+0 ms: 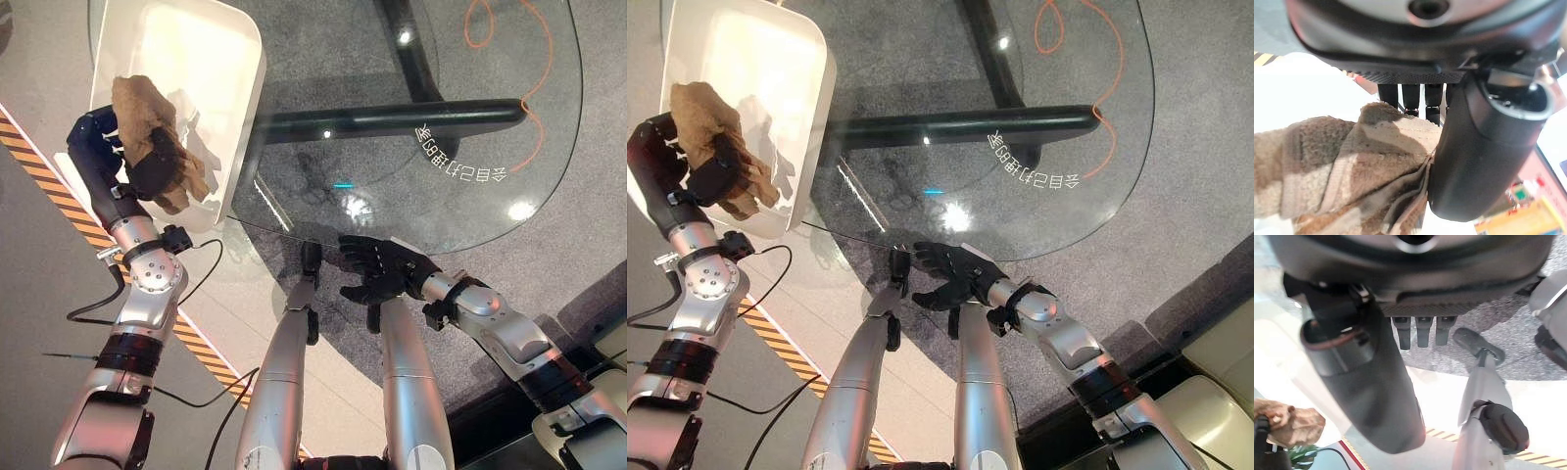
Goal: Wipe the table with a cloth and put it in the basket.
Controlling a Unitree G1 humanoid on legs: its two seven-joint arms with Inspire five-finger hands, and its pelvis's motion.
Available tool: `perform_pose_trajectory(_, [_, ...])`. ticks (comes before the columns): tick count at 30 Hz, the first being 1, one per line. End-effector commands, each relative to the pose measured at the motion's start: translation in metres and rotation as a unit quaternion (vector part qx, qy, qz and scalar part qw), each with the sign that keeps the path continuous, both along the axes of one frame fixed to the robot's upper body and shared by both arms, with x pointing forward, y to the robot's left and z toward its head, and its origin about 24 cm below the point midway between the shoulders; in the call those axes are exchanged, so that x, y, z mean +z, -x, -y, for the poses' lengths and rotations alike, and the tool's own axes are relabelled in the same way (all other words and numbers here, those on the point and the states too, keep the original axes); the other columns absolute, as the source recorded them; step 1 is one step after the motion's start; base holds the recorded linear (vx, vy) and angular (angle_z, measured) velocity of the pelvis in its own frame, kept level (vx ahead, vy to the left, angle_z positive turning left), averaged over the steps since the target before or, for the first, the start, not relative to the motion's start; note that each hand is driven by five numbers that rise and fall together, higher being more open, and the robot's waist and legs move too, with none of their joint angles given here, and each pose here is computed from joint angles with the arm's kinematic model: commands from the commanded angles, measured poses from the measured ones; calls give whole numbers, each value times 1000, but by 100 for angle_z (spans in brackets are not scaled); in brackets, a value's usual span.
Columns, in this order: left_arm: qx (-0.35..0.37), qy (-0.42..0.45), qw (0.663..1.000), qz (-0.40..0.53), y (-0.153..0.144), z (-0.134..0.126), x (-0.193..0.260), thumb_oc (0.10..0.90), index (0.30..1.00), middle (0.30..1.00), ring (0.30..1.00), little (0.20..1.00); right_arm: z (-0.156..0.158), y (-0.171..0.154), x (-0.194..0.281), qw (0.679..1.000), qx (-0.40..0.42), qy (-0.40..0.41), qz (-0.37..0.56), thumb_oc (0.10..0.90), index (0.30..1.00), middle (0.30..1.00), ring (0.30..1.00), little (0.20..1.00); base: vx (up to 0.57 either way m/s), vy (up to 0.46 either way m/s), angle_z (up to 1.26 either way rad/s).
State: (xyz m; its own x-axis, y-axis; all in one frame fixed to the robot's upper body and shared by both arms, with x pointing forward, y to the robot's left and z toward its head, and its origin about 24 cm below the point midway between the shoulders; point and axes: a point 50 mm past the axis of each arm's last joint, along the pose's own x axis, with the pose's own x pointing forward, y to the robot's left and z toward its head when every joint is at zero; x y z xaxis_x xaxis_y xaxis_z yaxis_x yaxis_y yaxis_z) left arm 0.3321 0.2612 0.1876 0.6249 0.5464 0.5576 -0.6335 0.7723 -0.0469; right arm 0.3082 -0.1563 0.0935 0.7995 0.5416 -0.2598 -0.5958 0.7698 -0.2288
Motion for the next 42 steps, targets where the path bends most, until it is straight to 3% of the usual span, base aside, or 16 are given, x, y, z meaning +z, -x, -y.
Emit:
perform_pose_trajectory(1, [82, -53, 989, 115, 15, -26, 57, 100, 300, 300, 300, 200, -18, 12, -1, 998, 50, -42, -15, 800, 900, 900, 900, 900, 15, 31, -2])
perform_pose_trajectory(13, [113, -60, 991, 50, -5, -30, 62, 100, 300, 300, 300, 200, -17, 5, 10, 998, 50, -42, -9, 800, 900, 900, 900, 900, 1, 28, -4])
perform_pose_trajectory(17, [61, 9, 998, 24, -14, -34, 58, 100, 300, 300, 300, 200, -20, 2, 11, 997, 54, -48, -4, 800, 900, 900, 900, 900, 0, 0, 0])
perform_pose_trajectory(26, [-4, 25, 998, -56, -32, -26, 44, 100, 300, 300, 300, 200, -28, -3, 19, 997, 55, -62, 3, 800, 900, 900, 900, 900, -1, -3, 0])
perform_pose_trajectory(27, [-4, 22, 998, -66, -34, -25, 41, 432, 585, 585, 585, 532, -28, -3, 19, 996, 56, -64, 4, 800, 900, 900, 900, 900, 0, 0, 0])
perform_pose_trajectory(28, [-4, 22, 997, -69, -34, -26, 40, 545, 681, 681, 681, 645, -28, -3, 19, 996, 57, -64, 4, 800, 900, 900, 900, 900, 0, 0, 0])
perform_pose_trajectory(29, [-3, 23, 997, -69, -34, -26, 40, 800, 900, 900, 900, 900, -29, -3, 20, 996, 57, -65, 5, 800, 900, 900, 900, 900, 0, 0, 0])
perform_pose_trajectory(42, [-4, 21, 999, -44, -32, -25, 47, 800, 900, 900, 900, 900, -32, -1, 17, 996, 54, -72, 9, 800, 900, 900, 900, 900, -2, -10, 0])
